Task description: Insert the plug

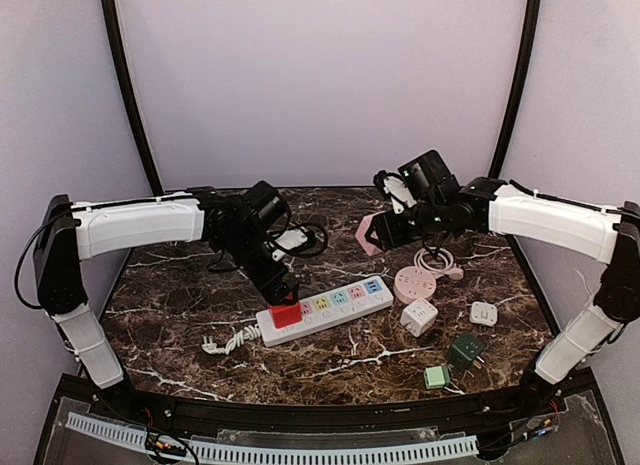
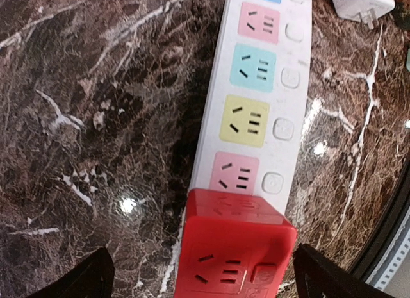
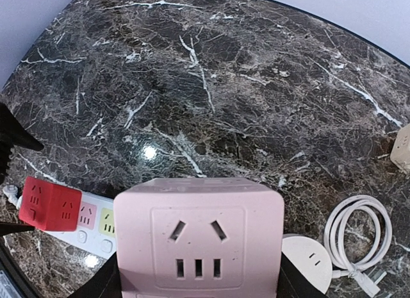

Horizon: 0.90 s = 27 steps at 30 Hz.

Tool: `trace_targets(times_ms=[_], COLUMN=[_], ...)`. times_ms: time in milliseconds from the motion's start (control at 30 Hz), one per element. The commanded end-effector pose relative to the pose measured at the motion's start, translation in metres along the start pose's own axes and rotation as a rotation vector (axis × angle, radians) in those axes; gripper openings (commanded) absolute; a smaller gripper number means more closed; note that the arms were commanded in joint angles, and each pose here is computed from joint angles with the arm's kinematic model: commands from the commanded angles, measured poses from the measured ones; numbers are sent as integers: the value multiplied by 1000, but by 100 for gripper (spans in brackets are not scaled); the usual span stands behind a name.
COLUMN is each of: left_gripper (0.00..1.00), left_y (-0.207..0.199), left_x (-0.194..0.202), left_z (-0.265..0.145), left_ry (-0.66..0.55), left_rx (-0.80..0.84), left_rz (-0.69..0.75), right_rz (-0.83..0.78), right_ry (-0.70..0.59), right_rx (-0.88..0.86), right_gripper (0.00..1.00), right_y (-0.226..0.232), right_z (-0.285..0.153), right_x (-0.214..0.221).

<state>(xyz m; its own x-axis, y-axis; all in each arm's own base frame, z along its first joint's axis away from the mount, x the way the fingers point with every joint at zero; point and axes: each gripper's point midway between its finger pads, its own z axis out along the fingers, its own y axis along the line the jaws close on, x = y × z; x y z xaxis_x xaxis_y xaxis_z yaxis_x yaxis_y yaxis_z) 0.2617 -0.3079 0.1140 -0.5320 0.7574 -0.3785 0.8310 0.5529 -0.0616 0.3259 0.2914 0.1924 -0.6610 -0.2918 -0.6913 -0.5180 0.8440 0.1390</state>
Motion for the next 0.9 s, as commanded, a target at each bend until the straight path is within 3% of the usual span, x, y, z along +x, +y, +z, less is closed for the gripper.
trace_targets(times_ms=[0, 100, 167, 267, 533, 633, 767, 800, 833, 867], left_gripper=[99, 99, 99, 99, 99, 94, 74, 59, 51, 35], left_y=[-5, -18, -36, -44, -49, -49, -50, -50, -51, -52], left_x=[-48, -94, -110, -134, -162, -165, -163, -162, -161, -159], left_z=[-67, -115, -129, -127, -121, -119, -118, -116, -115, -113], left_ry=[-283, -621, -749, -812, -919, -934, -927, -918, -915, -907], left_rx=[-29, -156, -291, -440, -458, -472, -459, -454, -445, -435], left_rz=[89, 344, 520, 573, 559, 564, 563, 567, 570, 568], right_rz=[60, 93, 115, 123, 87, 67, 57, 54, 52, 49], right_ry=[-62, -114, -145, -168, -223, -205, -208, -212, -217, -224], right_rx=[-82, -149, -192, -223, -335, -371, -385, -388, -395, -405], right_gripper=[0, 0, 0, 0, 0, 0, 0, 0, 0, 0], right_y=[24, 41, 52, 66, 101, 112, 116, 117, 118, 119], right_z=[-28, -46, -55, -62, -82, -81, -82, -83, -83, -85], right_x=[-19, -38, -47, -52, -60, -56, -57, -57, -57, -58])
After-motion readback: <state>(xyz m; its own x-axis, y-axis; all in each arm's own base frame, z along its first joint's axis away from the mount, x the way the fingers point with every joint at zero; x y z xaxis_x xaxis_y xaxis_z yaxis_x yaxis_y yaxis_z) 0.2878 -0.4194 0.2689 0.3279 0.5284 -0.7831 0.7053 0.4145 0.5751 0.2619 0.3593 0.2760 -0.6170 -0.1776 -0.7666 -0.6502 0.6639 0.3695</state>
